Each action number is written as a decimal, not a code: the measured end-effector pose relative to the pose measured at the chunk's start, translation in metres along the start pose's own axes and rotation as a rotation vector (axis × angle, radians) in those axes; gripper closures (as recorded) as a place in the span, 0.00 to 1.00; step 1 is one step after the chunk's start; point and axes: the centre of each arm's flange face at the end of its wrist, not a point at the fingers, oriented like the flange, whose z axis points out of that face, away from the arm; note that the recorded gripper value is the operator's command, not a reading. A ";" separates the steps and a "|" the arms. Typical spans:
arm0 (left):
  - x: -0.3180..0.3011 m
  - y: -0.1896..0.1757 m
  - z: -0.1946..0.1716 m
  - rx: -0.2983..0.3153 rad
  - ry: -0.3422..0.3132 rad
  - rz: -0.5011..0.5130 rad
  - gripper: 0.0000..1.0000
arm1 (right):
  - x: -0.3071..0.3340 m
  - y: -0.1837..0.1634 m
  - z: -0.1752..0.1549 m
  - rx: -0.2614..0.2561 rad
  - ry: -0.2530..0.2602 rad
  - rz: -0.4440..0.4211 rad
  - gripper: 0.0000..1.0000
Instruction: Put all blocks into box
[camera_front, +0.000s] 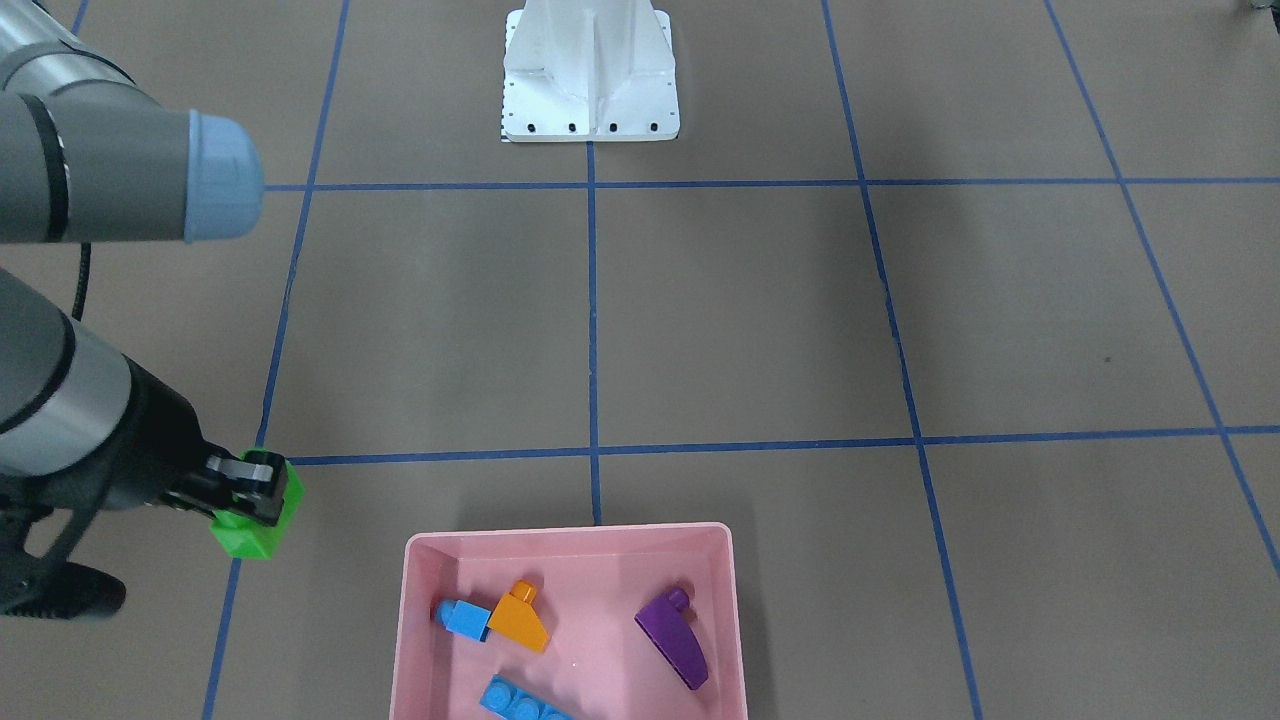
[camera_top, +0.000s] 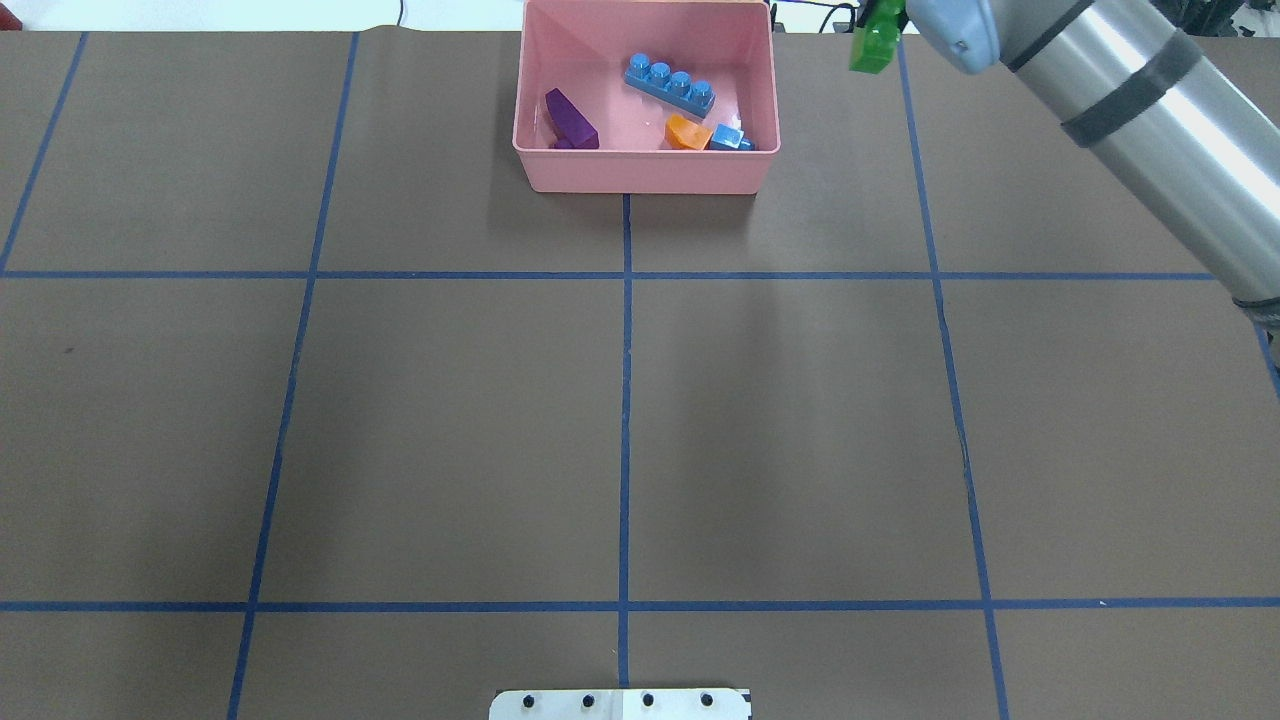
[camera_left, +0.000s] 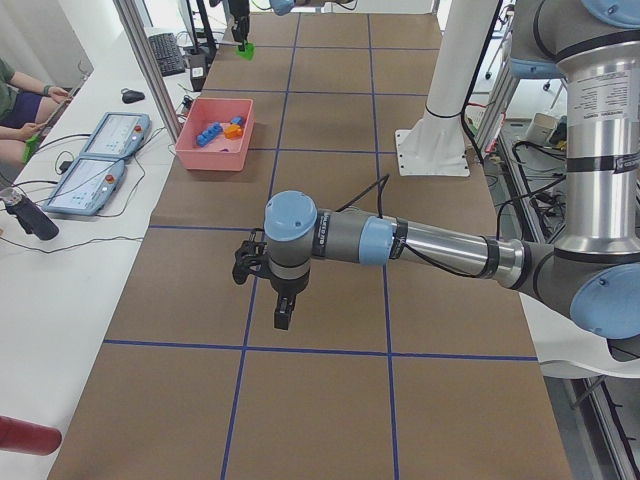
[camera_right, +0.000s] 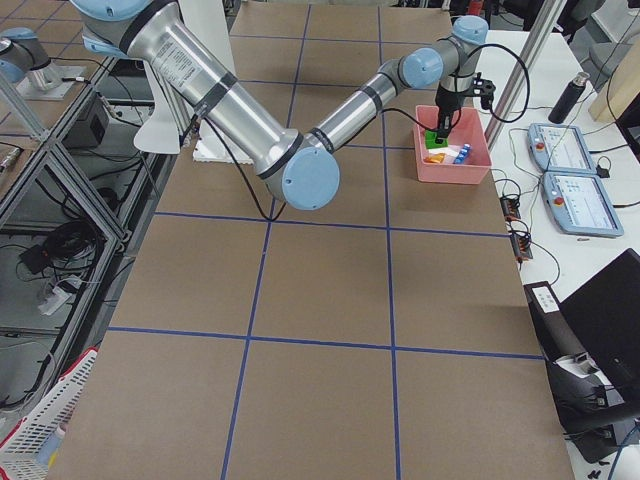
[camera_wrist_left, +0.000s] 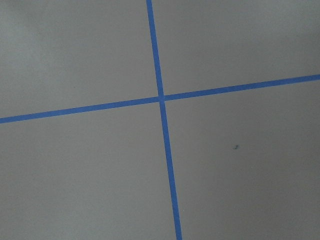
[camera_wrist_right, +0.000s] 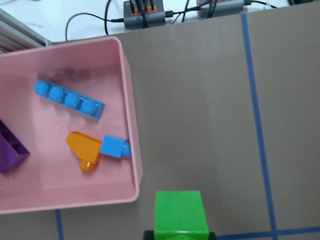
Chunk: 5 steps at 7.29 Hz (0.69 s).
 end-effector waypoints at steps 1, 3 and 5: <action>0.000 0.000 0.001 -0.001 0.002 -0.002 0.00 | -0.032 -0.013 0.021 0.042 -0.023 0.036 1.00; 0.000 -0.001 0.001 -0.002 0.003 -0.003 0.00 | -0.099 -0.010 0.059 0.112 -0.026 0.060 1.00; -0.001 -0.001 0.002 -0.004 0.003 -0.005 0.00 | -0.148 0.009 0.102 0.185 -0.056 0.087 0.03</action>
